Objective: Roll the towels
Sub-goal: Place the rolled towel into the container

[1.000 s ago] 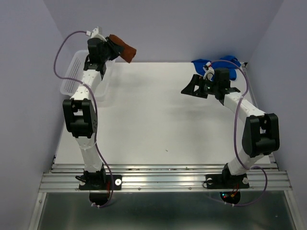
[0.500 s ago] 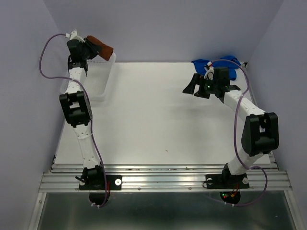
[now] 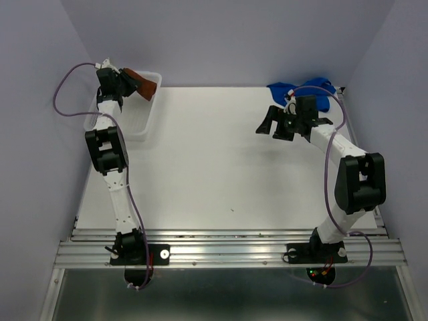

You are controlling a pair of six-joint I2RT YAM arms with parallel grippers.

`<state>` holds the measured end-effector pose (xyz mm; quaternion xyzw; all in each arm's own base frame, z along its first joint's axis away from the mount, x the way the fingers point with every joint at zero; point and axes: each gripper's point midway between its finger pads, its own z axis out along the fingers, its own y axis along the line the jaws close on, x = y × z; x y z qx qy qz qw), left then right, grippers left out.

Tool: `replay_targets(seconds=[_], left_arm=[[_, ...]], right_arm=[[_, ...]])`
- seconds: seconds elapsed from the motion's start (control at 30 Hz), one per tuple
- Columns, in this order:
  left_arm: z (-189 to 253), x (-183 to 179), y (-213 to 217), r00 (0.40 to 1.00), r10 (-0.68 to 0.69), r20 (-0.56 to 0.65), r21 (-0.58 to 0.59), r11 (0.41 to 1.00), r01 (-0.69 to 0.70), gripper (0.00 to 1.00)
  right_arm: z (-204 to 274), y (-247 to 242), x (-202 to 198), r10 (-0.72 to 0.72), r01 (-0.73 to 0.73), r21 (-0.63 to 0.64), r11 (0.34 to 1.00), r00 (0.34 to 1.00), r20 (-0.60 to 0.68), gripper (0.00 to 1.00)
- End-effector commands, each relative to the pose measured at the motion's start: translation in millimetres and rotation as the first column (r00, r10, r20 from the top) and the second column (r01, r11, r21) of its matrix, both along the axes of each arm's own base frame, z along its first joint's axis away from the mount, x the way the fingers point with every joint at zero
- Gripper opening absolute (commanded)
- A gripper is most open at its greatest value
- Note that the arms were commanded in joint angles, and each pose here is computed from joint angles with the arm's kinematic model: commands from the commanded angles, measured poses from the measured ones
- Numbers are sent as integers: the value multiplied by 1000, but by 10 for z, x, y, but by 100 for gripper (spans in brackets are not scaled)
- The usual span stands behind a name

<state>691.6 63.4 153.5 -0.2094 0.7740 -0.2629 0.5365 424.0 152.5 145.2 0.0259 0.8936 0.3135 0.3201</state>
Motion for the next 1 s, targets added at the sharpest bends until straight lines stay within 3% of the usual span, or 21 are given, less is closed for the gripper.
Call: replay_targets(seconds=[0.0,0.23,0.27,0.3,0.33,0.6,0.87,0.97], left_arm=[[139,107,279,996,80,34,39,996,-81,8],[-148,84,359,989,141,-42,33,990,-140,48],[-150,81,350,990,137,-44,30,990,-136,50],[-121,82,358,990,138,-40,29,990,-137,54],[-103,82,361,988,146,-41,27,989,-145,63],[525,2,416,982,185,34,42,982,-186,99],[998,-167,399,978,198,64,55,978,-202,99],[1269,-272,308,982,166,88,40,985,-170,99]], right_arm=[[144,-25,134,1,0,-16,1000,999,49,100],[115,-61,123,-10,11,-36,999,999,44,100],[123,-66,126,-11,13,-38,999,999,47,100],[142,-69,125,-12,14,-39,999,999,51,100],[137,-74,118,-14,16,-41,999,999,49,100],[247,27,98,20,-20,16,1000,999,49,100],[509,-83,287,-62,64,-17,998,991,119,100],[621,-399,544,-235,255,-114,960,958,166,100]])
